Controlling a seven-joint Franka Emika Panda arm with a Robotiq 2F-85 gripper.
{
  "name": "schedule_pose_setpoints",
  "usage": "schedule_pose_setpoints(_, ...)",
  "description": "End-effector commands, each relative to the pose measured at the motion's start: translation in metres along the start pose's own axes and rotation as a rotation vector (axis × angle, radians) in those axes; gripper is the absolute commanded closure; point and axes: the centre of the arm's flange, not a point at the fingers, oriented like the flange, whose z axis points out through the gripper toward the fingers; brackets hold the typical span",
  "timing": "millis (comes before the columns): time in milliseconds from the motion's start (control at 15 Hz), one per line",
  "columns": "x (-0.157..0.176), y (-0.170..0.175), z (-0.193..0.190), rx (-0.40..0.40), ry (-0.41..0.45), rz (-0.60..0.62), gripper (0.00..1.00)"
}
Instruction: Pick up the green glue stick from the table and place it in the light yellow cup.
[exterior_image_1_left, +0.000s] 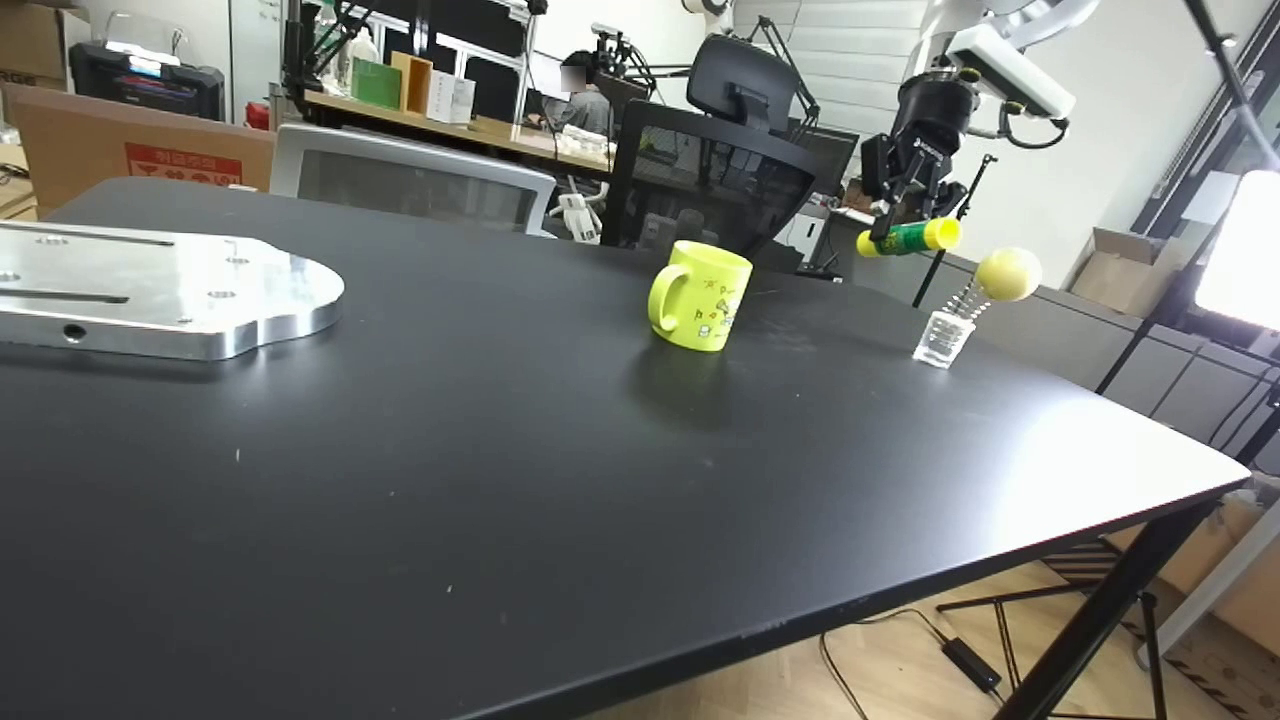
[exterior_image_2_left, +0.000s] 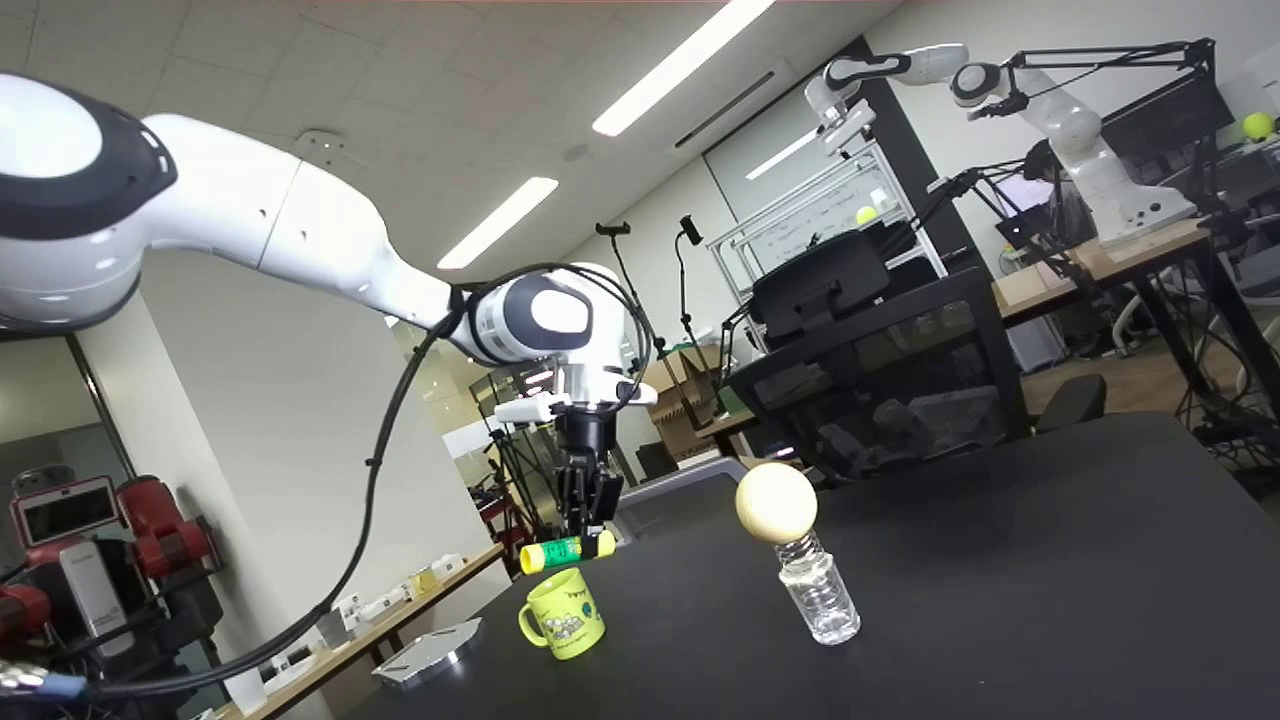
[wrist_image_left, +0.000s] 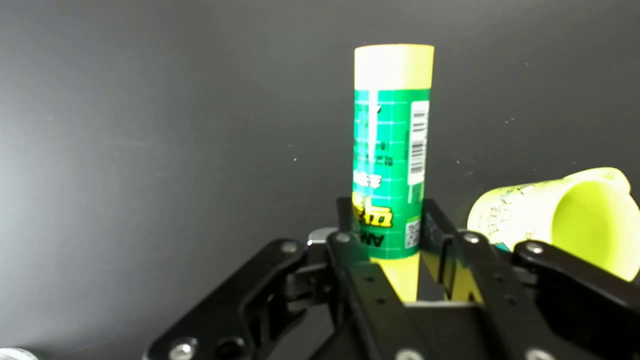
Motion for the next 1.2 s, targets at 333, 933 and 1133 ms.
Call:
schedule_pose_setpoints(333, 0.066, -0.069, -0.028, 0.158, -0.029, 0.074, 0.91)
schedule_pose_setpoints(933, 0.069, -0.165, 0.014, 0.304, -0.195, 0.019, 0.91)
schedule_pose_setpoints(1133, 0.076, -0.17, 0.037, 0.361, -0.286, 0.029, 0.91)
